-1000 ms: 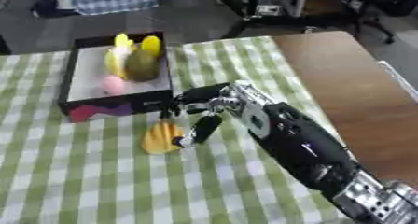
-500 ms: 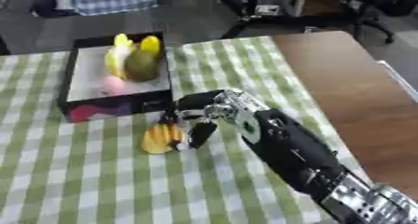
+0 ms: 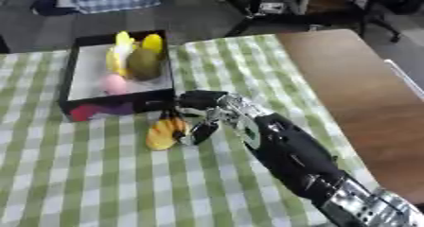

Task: Pick up objects on the table and place them in the box.

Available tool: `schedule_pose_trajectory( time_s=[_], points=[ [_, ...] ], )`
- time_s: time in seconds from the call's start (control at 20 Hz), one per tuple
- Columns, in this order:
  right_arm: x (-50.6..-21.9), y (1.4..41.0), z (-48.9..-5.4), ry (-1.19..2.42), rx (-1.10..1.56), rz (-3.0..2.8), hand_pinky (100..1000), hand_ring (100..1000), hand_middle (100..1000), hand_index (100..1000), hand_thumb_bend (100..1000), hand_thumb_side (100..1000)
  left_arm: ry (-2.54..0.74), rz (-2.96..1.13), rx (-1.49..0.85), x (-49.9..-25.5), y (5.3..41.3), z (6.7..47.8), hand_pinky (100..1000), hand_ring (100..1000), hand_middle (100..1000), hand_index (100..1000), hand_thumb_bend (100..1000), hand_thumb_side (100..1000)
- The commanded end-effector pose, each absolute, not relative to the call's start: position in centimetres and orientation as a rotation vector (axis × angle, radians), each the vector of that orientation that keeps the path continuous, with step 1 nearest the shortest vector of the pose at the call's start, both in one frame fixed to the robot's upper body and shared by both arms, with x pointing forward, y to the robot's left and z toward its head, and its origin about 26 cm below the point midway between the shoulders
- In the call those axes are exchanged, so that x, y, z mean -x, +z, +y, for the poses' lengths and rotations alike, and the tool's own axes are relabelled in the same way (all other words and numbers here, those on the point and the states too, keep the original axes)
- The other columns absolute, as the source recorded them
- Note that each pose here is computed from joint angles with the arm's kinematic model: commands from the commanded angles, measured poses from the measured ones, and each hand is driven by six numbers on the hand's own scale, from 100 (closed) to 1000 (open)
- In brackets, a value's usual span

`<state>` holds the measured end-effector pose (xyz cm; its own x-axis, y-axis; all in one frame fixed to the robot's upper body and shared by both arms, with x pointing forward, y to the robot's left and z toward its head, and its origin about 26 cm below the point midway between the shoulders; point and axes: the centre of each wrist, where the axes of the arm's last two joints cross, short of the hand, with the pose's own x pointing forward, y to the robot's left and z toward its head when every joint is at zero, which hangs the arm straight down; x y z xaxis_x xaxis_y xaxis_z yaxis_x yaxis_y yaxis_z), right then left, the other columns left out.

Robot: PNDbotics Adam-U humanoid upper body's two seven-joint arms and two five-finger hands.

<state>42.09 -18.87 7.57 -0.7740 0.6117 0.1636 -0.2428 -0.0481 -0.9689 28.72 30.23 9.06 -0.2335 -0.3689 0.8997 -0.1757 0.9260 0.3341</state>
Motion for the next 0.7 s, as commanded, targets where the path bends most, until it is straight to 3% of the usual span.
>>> schedule_pose_trajectory(
  time_s=[0.05, 0.4, 0.45, 0.7],
  points=[
    [-42.4, 9.6, -19.2, 1.826, 0.445, -1.736, 833, 662, 562, 366, 100, 176, -0.198, -1.840, -0.411, -28.8, 9.8, 30.4, 738, 570, 649, 835, 530, 687],
    [-42.6, 16.4, -19.6, 1.728, 0.433, -1.847, 838, 663, 569, 364, 100, 199, -0.194, -1.845, -0.408, -28.8, 9.9, 30.3, 739, 570, 650, 835, 529, 687],
    [-42.9, 17.4, -19.7, 1.706, 0.442, -1.852, 839, 662, 569, 365, 100, 164, -0.193, -1.849, -0.403, -28.9, 10.0, 30.2, 739, 570, 650, 835, 529, 687],
    [-45.2, 18.8, -19.2, 1.536, 0.530, -1.841, 841, 655, 568, 367, 100, 164, -0.178, -1.883, -0.359, -29.5, 10.5, 29.1, 739, 569, 650, 835, 530, 686]
  ],
)
